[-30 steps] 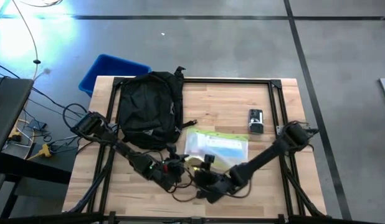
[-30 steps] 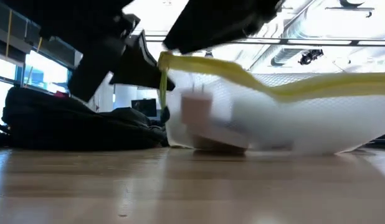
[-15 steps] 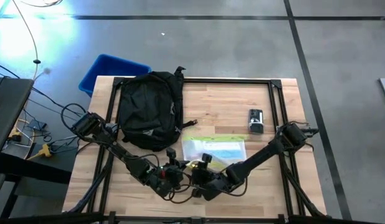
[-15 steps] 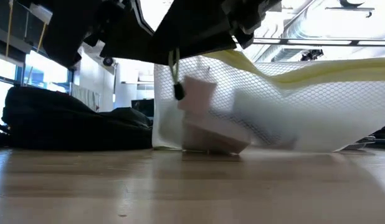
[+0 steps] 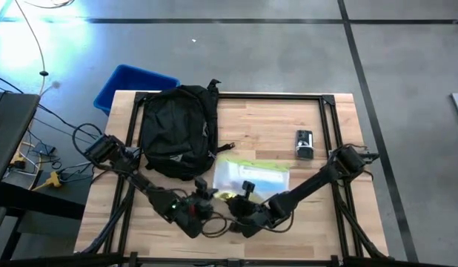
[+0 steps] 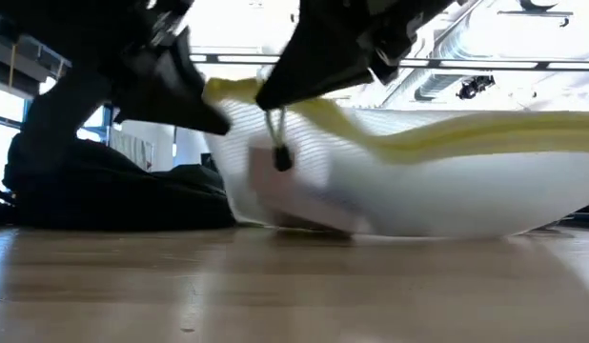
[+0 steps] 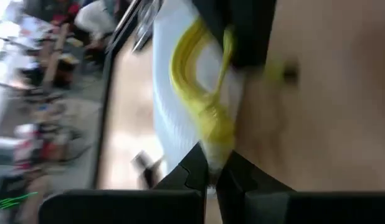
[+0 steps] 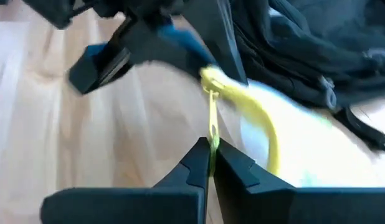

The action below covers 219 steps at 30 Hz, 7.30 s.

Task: Unpack backpack
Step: Open the yellow zip bag, then remove the pink charger adapter from the yellow zip bag

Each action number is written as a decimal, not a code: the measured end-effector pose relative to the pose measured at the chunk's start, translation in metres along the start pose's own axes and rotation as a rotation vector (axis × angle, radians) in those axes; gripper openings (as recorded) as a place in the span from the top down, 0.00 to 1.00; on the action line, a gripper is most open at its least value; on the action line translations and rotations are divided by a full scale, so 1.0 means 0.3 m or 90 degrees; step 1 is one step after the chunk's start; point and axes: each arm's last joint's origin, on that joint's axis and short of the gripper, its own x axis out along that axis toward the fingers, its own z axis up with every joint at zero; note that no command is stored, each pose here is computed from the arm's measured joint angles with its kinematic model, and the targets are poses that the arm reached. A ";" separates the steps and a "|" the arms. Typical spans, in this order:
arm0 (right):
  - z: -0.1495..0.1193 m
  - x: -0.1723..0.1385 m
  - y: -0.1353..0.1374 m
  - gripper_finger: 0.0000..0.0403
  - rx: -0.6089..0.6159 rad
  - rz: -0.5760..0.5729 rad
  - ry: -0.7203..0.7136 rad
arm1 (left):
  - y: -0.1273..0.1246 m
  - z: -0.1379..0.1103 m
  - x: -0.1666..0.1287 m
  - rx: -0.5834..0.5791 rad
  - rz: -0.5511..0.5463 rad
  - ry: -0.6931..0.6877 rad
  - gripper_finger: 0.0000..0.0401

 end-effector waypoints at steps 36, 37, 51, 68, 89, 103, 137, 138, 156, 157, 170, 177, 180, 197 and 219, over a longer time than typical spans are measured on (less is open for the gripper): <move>0.031 0.079 0.014 0.61 0.029 0.045 -0.047 | 0.018 0.031 -0.067 -0.071 0.001 0.009 1.00; 0.036 0.080 0.011 0.59 0.036 0.041 -0.051 | 0.017 0.035 -0.068 -0.069 -0.004 0.003 1.00; 0.059 0.080 0.014 0.82 0.035 0.056 -0.083 | 0.009 0.055 -0.075 -0.060 -0.046 -0.021 1.00; 0.016 0.074 0.002 1.00 0.076 0.019 -0.019 | -0.001 0.006 -0.109 0.013 -0.001 0.017 1.00; -0.111 -0.061 -0.091 1.00 0.112 -0.110 0.283 | 0.021 -0.196 -0.104 0.009 0.074 0.170 1.00; -0.158 -0.118 -0.116 1.00 0.095 -0.207 0.334 | -0.008 -0.055 -0.084 -0.070 -0.010 0.067 0.97; -0.140 -0.095 -0.100 1.00 0.080 -0.164 0.300 | -0.179 0.070 0.101 0.187 0.008 -0.037 0.92; -0.142 -0.096 -0.101 1.00 0.079 -0.164 0.307 | -0.175 0.067 0.095 0.178 0.002 -0.035 0.96; -0.224 -0.239 -0.170 1.00 0.094 -0.384 0.517 | -0.074 -0.152 0.126 0.142 0.064 0.226 1.00; -0.226 -0.245 -0.170 1.00 0.091 -0.390 0.509 | -0.075 -0.148 0.124 0.141 0.062 0.223 1.00; -0.151 -0.311 -0.101 0.96 0.079 -0.335 0.421 | -0.106 0.003 0.095 0.061 -0.022 0.115 0.97; -0.040 -0.349 -0.011 0.79 0.084 -0.217 0.226 | -0.114 0.104 0.051 0.041 -0.060 0.031 0.87; -0.031 -0.322 0.029 0.70 0.046 -0.155 0.155 | -0.113 0.138 0.019 0.041 -0.064 0.006 0.83; -0.076 0.057 -0.128 0.46 -0.046 -0.052 0.164 | -0.101 0.120 -0.018 0.100 0.049 0.031 0.79; -0.134 0.181 -0.271 0.37 -0.014 0.029 0.261 | -0.097 0.085 -0.029 0.097 0.050 0.063 0.79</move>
